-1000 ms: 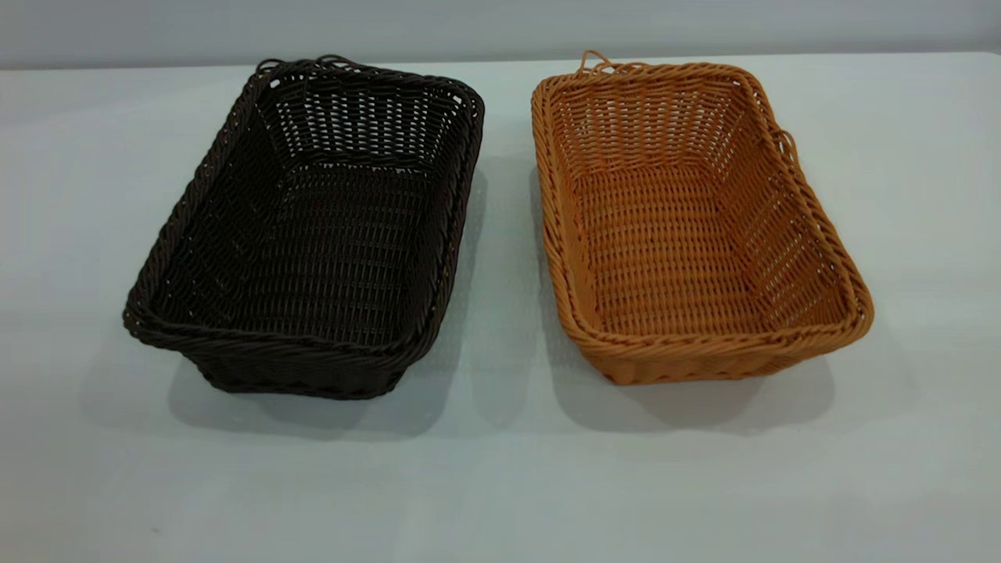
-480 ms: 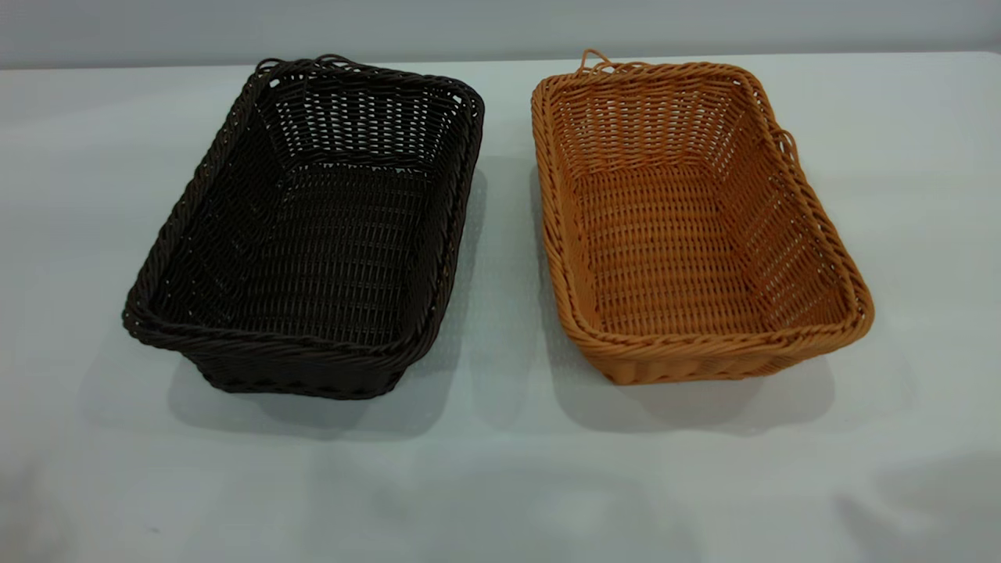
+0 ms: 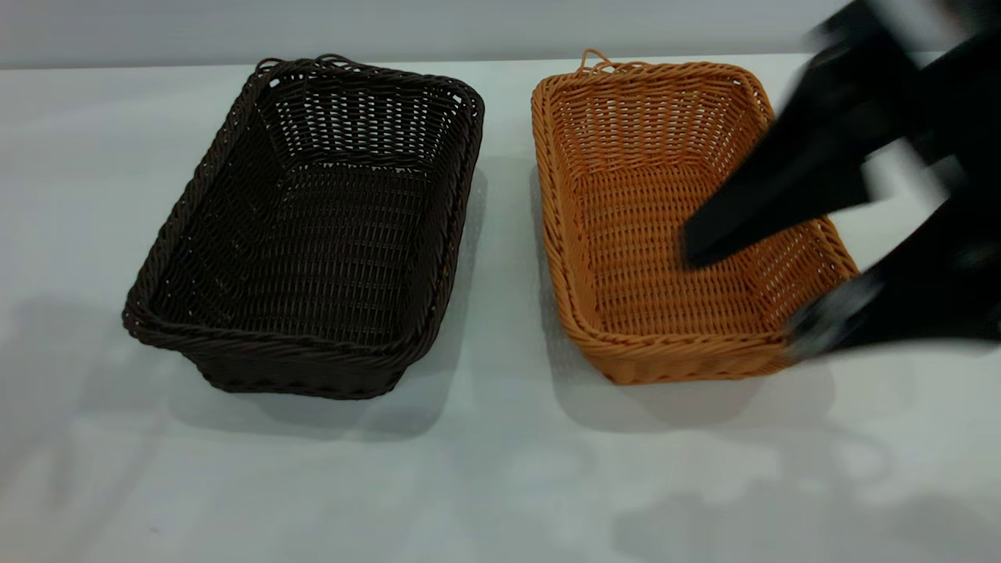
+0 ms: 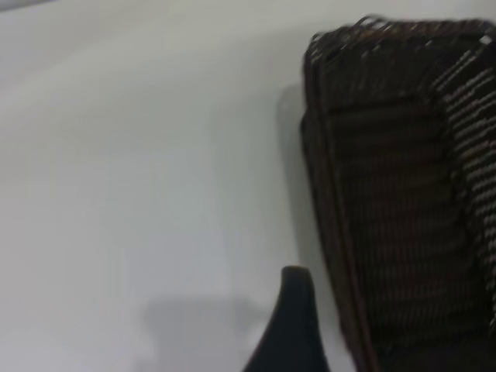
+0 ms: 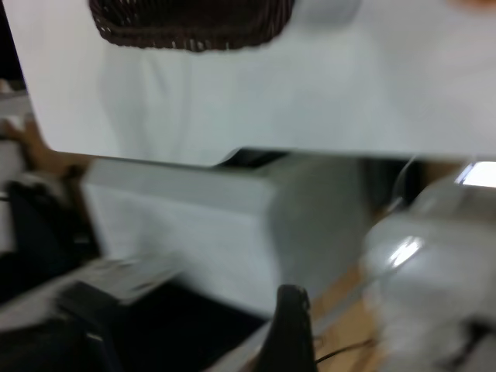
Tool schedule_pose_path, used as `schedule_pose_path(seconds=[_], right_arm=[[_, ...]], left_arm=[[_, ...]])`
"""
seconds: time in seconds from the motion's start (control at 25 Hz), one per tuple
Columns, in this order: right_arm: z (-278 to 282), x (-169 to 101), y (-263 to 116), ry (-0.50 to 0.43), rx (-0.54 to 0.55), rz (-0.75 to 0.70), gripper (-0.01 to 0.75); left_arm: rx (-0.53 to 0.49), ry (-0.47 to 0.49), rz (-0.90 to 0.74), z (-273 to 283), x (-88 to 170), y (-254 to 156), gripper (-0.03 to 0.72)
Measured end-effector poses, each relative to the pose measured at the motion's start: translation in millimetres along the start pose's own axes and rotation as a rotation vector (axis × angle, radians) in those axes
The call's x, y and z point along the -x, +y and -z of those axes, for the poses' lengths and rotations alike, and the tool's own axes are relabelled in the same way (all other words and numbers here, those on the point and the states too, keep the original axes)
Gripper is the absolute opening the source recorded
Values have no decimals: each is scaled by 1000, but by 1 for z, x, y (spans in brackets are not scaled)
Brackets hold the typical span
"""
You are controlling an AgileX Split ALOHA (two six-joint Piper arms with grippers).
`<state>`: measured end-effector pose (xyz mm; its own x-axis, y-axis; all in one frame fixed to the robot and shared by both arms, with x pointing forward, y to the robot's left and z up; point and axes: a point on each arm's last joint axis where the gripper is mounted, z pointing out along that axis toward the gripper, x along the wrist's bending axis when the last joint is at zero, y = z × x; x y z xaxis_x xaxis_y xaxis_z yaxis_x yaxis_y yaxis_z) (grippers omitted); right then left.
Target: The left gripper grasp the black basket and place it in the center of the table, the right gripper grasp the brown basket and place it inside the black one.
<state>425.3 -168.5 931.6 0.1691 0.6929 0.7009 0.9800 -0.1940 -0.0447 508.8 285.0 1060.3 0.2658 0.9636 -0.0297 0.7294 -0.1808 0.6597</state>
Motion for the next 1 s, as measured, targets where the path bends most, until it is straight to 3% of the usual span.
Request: schedule_pose_path(seconds=[0.16, 0.4, 0.64, 1.0], right_arm=[[-39, 6, 10, 48, 17, -302, 584], [-74, 31, 35, -60, 82, -605, 584], [-95, 30, 65, -81, 137, -656, 584], [-96, 36, 72, -112, 232, -914, 584]], left_arm=[[21, -56, -21, -22, 0, 12, 591], [32, -131, -52, -48, 3, 24, 591], [52, -173, -70, -74, -4, 61, 591], [17, -276, -248, -140, 9, 107, 591]])
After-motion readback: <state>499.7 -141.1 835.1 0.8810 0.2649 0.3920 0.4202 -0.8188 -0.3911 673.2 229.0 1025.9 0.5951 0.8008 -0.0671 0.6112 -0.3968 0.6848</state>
